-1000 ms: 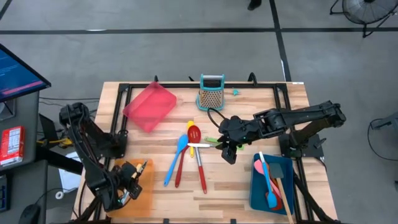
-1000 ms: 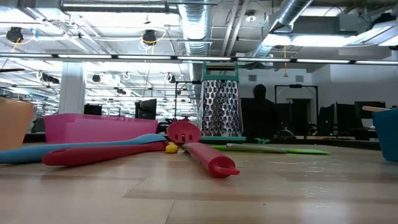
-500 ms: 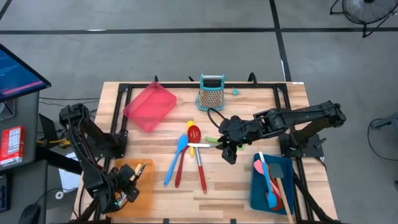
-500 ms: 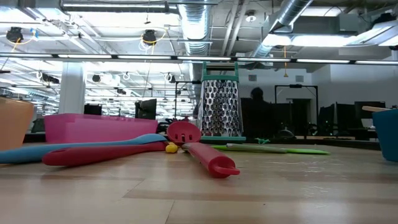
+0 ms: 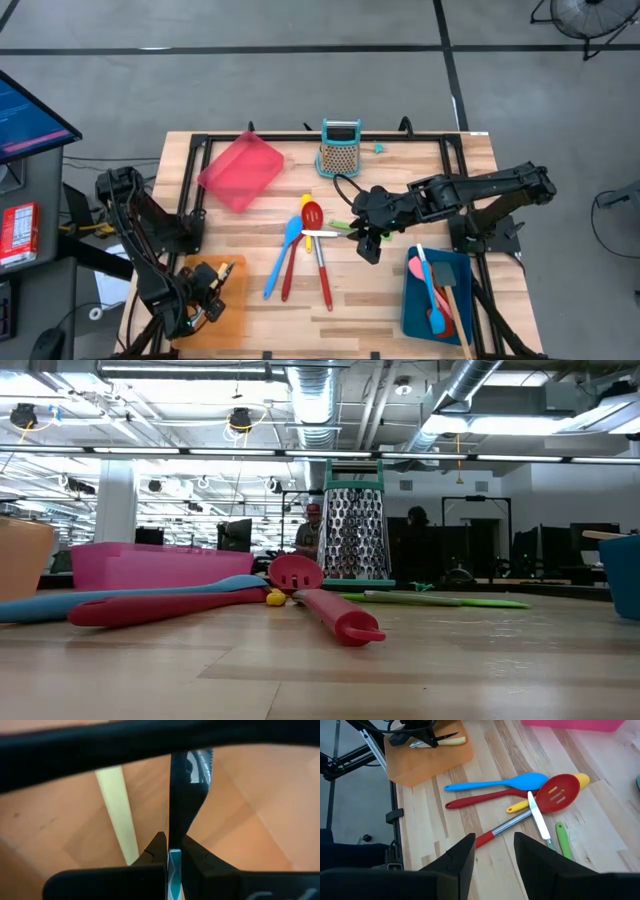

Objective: Pick & Place Kitchen Items
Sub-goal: Put the blue table knife into the orange bin

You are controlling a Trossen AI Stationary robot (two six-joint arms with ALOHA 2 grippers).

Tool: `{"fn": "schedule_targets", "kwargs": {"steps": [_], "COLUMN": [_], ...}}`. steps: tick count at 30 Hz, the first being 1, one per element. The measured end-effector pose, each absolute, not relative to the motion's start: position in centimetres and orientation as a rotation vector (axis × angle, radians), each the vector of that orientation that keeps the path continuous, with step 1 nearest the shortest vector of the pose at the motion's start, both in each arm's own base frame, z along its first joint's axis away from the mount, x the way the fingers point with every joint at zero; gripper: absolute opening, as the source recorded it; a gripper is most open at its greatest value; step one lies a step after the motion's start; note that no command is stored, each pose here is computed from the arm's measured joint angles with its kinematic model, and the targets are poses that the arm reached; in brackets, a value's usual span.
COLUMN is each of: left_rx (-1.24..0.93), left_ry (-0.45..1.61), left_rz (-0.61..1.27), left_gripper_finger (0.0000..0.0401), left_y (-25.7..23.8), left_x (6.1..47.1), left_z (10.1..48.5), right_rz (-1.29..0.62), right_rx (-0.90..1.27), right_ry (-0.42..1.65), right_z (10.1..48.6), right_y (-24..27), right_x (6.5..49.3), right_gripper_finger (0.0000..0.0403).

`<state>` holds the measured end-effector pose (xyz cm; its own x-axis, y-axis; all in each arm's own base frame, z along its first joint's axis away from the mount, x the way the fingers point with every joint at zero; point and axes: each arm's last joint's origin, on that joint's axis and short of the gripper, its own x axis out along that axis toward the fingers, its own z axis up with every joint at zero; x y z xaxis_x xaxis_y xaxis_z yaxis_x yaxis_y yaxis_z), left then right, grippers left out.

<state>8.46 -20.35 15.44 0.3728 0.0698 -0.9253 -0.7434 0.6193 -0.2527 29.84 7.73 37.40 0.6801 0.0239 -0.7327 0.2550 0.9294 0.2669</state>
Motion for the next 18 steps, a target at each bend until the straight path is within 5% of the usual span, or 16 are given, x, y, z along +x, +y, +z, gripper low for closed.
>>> {"fn": "schedule_targets", "kwargs": {"steps": [18], "left_rx": [-0.742], "left_ry": [1.192], "left_rz": [0.581], "left_gripper_finger": [0.0002], "left_y": [-20.57], "left_x": [8.31], "left_z": [15.35], "right_rz": [-0.133], "right_rx": [0.365], "right_ry": [0.817], "right_z": [37.41], "right_y": [7.73], "right_x": [29.84], "right_gripper_finger": [0.0133]}}
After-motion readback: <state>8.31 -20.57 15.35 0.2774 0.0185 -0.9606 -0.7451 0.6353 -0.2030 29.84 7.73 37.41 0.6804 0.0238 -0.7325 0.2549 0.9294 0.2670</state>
